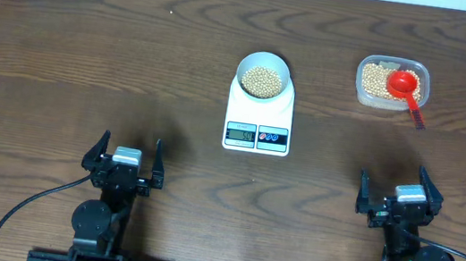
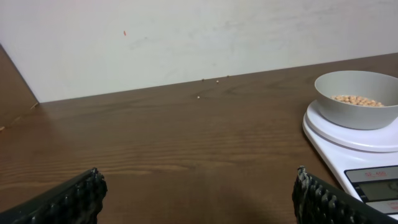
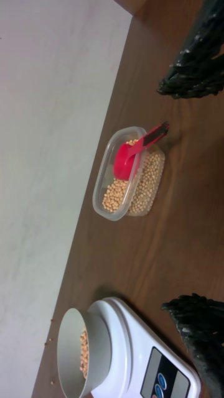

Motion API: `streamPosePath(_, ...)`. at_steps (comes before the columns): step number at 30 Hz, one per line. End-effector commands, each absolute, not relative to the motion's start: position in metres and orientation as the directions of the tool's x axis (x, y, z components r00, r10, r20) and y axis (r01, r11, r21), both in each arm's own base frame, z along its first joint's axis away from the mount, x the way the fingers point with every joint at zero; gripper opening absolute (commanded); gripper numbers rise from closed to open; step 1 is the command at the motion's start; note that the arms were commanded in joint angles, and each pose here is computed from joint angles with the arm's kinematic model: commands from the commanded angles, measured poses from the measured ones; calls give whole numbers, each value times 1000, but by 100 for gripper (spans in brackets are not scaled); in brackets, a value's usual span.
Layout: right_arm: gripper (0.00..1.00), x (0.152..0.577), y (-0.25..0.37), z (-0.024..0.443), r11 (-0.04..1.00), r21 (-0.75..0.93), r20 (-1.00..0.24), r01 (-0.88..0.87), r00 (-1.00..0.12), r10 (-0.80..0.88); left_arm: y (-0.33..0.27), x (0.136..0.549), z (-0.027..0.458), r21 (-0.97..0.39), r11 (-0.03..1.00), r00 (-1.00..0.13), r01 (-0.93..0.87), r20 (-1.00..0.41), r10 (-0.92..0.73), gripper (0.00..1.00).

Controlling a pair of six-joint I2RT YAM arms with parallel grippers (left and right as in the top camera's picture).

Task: Scoop item into bowl and weigh 50g on scale

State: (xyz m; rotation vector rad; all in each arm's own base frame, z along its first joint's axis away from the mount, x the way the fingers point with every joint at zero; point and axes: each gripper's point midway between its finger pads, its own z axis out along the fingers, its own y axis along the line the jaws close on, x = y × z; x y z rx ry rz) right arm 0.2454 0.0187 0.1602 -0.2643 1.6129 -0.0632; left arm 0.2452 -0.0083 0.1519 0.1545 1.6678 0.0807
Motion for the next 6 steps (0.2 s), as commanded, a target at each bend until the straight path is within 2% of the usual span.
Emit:
streamPosePath(1,99,245,21,159,968,-206,-976,-140,-35,-213,-8,244,138,143,988,-143,62,-978,151,98)
streamPosePath(6,99,245,21,159,968,-206,-976,-140,-35,-213,-8,244,138,143,988,-143,62,-978,151,98)
